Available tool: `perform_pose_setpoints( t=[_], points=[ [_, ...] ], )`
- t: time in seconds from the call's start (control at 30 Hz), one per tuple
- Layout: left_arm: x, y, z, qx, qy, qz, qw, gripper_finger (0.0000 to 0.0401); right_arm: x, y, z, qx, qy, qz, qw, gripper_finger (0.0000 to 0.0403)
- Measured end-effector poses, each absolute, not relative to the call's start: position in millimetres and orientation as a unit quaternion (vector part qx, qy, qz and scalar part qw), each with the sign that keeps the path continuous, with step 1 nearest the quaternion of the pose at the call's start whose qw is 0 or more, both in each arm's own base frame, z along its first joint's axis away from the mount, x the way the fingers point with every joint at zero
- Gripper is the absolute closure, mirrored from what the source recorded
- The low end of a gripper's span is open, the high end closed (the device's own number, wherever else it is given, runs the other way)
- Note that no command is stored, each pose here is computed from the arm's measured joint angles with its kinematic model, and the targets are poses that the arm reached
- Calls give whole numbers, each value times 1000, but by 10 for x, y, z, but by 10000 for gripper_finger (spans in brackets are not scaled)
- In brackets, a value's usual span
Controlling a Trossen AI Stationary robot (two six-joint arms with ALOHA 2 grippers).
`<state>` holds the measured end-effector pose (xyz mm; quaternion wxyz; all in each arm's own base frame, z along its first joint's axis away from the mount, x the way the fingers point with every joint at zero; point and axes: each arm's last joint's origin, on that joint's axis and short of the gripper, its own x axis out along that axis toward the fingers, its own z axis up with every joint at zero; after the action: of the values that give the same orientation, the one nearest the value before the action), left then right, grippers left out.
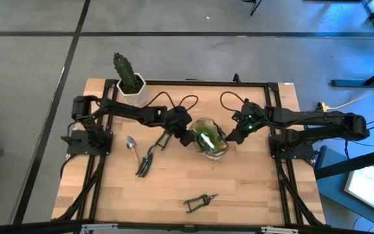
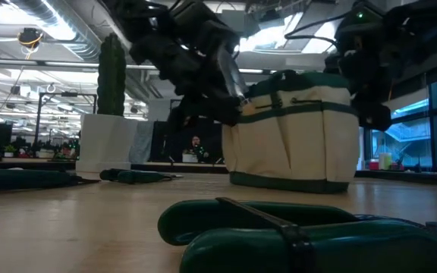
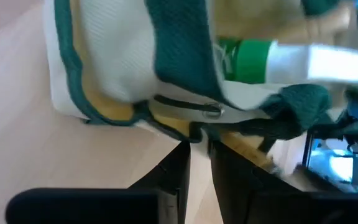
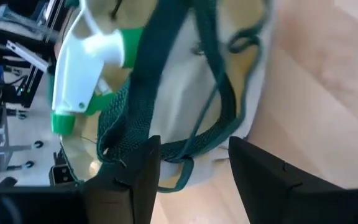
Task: Pick & Place Garden tools in Gardening bag
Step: Adjust the gardening bag on the table
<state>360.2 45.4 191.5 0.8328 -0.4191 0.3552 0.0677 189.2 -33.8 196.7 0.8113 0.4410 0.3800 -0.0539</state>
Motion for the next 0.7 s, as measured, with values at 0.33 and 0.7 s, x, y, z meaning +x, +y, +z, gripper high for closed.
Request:
perform_pose_setpoints(
  t=[0.33,0.7],
  points=[
    [3597,712,1921,-406,348,90,840,343,1982,-168,2031,444,355,-28,822,210],
    [3560,940,1950,-407,331,67,849,343,2062,-42,2105,435,299,-57,848,210]
  ],
)
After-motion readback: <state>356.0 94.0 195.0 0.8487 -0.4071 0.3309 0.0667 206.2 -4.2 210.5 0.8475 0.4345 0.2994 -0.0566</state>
